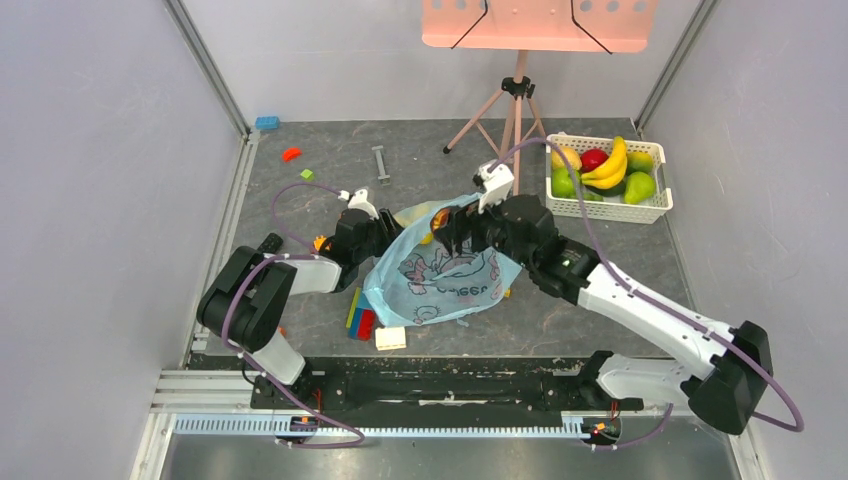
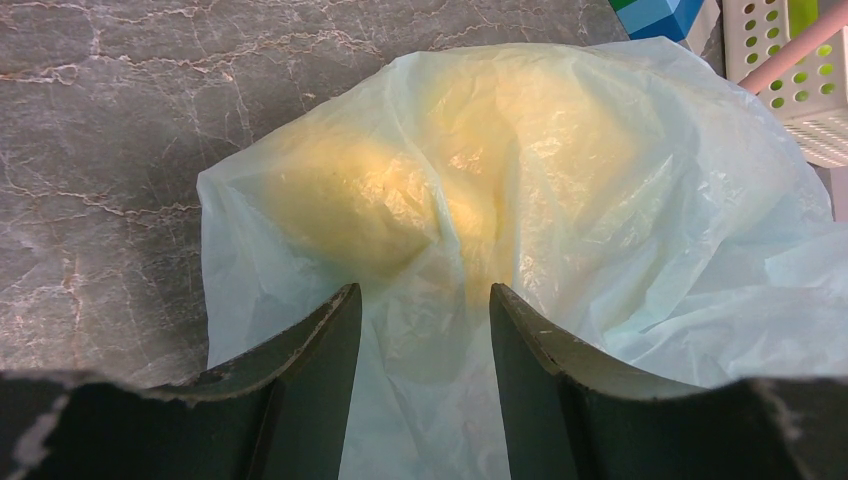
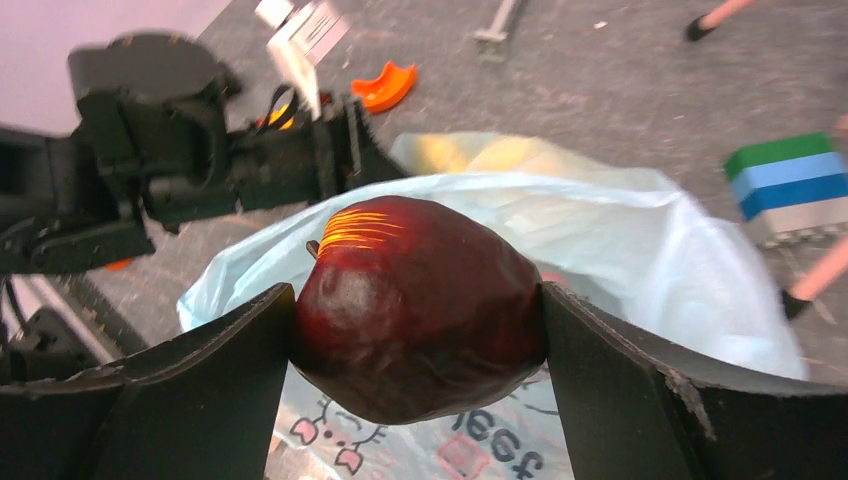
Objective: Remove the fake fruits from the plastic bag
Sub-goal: Place the fake fruit in the bin.
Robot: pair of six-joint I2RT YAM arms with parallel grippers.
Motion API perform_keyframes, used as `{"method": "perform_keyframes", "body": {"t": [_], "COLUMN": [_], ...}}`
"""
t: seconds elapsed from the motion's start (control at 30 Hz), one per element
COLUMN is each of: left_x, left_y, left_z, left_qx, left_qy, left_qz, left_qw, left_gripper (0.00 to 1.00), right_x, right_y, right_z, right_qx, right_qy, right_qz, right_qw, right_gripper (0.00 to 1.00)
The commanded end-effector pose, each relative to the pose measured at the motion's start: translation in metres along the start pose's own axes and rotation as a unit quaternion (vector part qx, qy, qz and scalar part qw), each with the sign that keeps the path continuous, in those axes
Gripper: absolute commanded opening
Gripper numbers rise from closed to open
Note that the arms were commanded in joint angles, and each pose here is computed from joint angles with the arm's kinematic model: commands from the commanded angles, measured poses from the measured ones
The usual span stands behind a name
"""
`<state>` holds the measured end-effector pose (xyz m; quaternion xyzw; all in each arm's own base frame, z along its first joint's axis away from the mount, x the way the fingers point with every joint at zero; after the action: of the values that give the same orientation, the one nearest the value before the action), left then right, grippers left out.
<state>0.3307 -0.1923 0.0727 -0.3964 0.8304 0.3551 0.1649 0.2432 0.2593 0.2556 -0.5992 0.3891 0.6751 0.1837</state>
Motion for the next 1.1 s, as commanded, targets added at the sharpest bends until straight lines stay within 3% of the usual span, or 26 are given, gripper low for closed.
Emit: {"method": "perform_keyframes", "body": {"t": [0.0,0.27,0.57,0.8,1.07], "left_x": [-0.007,-0.006,-0.005,-0.007,-0.004], "left_y": [-0.004,-0.005,-0.005,-0.003,-0.005], "left_z": [-0.010,-0.012,-0.012,-0.014,-0.015], "left_qx": [0.013,0.018,0.020,0.024,0.029], "left_qy": [0.016,0.020,0.024,0.024,0.030], "left_qz": [-0.007,-0.005,-0.002,-0.006,0.000], "left_qw": [1.000,1.000,1.000,0.999,0.999], "left_gripper": [0.58,0.58,0.58,0.58,0.57], "right_x": [-0.035,-0.053,0.004,0.068,0.099], "right_y": [0.021,0.045,0.050,0.081,0.117], "right_z": [-0.039,-0.126,-0.251,-0.342,-0.404], "right_qx": [0.073,0.223,0.333,0.429,0.532], "right_qy": [-0.004,-0.007,-0.087,-0.186,-0.243], "right_qz": [-0.019,-0.005,0.055,0.075,0.063], "right_qw": [0.997,0.975,0.937,0.881,0.809], "right_gripper": [0.82,0.83,0.81,0.80,0.82]}}
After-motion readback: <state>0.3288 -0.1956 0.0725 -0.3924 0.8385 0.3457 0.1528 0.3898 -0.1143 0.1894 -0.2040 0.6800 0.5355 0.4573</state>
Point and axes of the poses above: each gripper's point midway between its finger pads, its own y axis back along the fingers, its own z axis along the line the jaws close on, x = y × z, the point moved 4 cm from there along y, back along the fingers, and after that the axes turned 13 degrees about y, right-handed, at the moved point
